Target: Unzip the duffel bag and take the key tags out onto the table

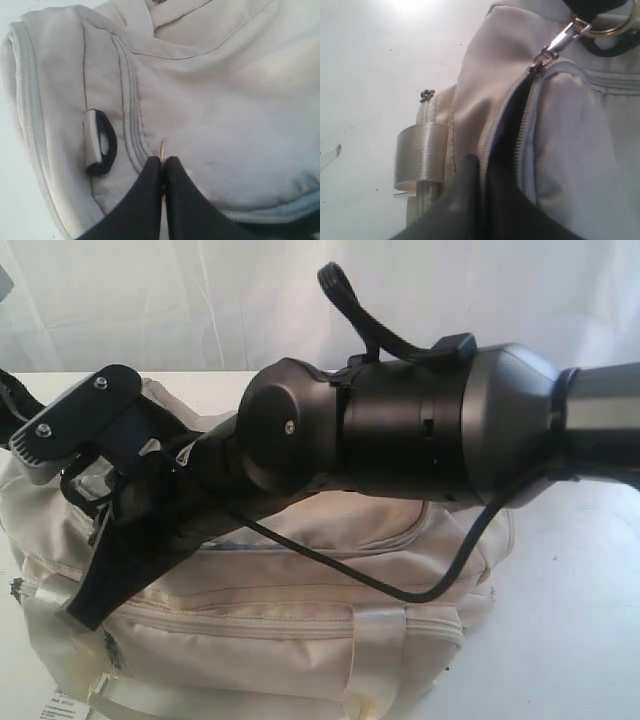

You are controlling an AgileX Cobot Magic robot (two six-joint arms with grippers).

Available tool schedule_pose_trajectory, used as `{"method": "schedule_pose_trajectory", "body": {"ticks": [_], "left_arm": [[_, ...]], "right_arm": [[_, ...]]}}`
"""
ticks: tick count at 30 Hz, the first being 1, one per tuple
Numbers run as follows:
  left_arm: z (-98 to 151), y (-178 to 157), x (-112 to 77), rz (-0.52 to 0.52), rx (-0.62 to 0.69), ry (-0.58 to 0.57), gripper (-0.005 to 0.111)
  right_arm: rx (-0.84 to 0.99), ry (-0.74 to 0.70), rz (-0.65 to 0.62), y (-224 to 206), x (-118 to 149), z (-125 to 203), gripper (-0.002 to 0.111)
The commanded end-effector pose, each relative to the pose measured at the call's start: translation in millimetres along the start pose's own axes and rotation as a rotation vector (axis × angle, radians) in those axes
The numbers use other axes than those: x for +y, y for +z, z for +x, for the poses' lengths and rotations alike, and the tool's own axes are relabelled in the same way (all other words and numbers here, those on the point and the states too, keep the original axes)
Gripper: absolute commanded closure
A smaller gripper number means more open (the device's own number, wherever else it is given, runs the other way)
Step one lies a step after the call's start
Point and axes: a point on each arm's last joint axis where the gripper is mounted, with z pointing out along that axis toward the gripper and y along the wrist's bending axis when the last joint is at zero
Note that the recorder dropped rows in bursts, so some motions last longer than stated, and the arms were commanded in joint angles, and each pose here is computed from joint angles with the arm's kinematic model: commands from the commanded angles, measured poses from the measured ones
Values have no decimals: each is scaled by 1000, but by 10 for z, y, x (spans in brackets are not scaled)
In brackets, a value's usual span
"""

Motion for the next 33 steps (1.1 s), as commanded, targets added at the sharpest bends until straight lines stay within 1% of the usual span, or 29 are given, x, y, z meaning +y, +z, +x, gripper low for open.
{"method": "schedule_pose_trajectory", "body": {"ticks": [1, 7, 11, 13, 19, 21, 24, 28, 31, 33], "left_arm": [[-68, 107, 108, -53, -54, -34, 107], [-95, 240, 216, -102, -78, -48, 107], [-135, 296, 296, -157, -118, -54, 107], [-170, 322, 325, -160, -121, -54, 107], [-330, 442, 398, -99, -89, -49, 107], [-381, 457, 397, -64, -76, -41, 107], [-453, 432, 392, -46, -84, -14, 107], [-604, 384, 419, -62, -168, 21, 107], [-671, 421, 444, -43, -174, 37, 107], [-683, 468, 462, -31, -161, 36, 107]], "right_arm": [[22, 6, -20, -13, 23, 21, 108], [24, 6, -22, -13, 25, 23, 108], [33, 6, -30, -14, 32, 31, 108], [36, 6, -33, -14, 35, 34, 108], [36, 6, -33, -14, 35, 34, 108], [42, 6, -38, -14, 39, 39, 108], [62, 6, -56, -16, 56, 58, 108], [73, 9, -73, -41, 75, 58, 100], [86, 10, -86, -43, 86, 70, 95], [88, 10, -87, -43, 87, 71, 95]]}}
